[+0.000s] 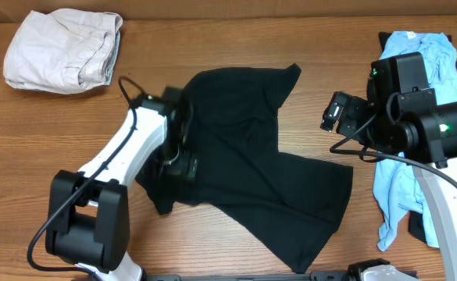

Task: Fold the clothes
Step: 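Grasp the black shirt's left sleeve corner with the left gripper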

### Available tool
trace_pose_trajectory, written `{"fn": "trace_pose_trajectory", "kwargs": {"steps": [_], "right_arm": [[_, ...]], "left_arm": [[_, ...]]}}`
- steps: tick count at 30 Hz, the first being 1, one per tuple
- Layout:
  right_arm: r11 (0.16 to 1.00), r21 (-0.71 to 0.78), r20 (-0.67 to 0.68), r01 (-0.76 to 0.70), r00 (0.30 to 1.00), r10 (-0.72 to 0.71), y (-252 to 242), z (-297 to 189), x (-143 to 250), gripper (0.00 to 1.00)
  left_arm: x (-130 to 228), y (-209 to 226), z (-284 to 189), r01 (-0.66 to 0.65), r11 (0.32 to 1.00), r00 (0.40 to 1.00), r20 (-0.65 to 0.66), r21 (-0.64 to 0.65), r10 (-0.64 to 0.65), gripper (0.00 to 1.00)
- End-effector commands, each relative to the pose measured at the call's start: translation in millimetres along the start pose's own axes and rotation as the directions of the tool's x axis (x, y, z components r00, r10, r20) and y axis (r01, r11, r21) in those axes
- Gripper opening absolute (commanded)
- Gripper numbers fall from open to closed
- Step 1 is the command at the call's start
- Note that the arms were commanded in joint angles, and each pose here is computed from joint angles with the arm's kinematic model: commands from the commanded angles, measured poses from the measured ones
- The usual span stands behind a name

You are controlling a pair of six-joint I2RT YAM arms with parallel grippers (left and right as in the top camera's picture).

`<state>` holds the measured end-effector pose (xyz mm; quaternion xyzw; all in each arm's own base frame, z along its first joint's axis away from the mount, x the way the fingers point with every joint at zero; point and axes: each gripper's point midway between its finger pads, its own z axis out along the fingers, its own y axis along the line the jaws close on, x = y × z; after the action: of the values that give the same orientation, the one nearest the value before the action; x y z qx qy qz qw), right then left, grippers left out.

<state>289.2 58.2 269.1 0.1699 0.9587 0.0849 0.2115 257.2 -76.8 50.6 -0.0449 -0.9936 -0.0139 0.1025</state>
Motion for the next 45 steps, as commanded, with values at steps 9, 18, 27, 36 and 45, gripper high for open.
{"fn": "trace_pose_trajectory", "kwargs": {"steps": [9,18,27,36,45], "right_arm": [[0.999,0.036,-0.038,0.008,0.999,-0.007,-9,29,8,1.0],[1.0,0.023,-0.016,0.008,1.0,-0.008,-6,30,3,1.0],[1.0,0.022,-0.014,0.008,1.0,-0.008,-5,30,2,1.0],[1.0,0.022,-0.014,0.008,1.0,-0.008,-5,30,2,1.0],[1.0,0.022,-0.013,0.008,1.0,-0.008,-5,30,2,1.0]], "left_arm": [[0,16,25,0.173,0.978,0.984,0.056,-0.116,-0.168,0.67],[-15,4,38,0.112,0.993,0.988,0.112,-0.049,-0.106,0.42],[-8,24,37,0.118,0.98,0.989,0.103,-0.16,-0.103,0.22],[-19,18,37,0.121,0.985,0.985,0.14,-0.122,-0.104,0.29],[-28,11,37,0.121,0.989,0.979,0.173,-0.085,-0.105,0.33]]}}
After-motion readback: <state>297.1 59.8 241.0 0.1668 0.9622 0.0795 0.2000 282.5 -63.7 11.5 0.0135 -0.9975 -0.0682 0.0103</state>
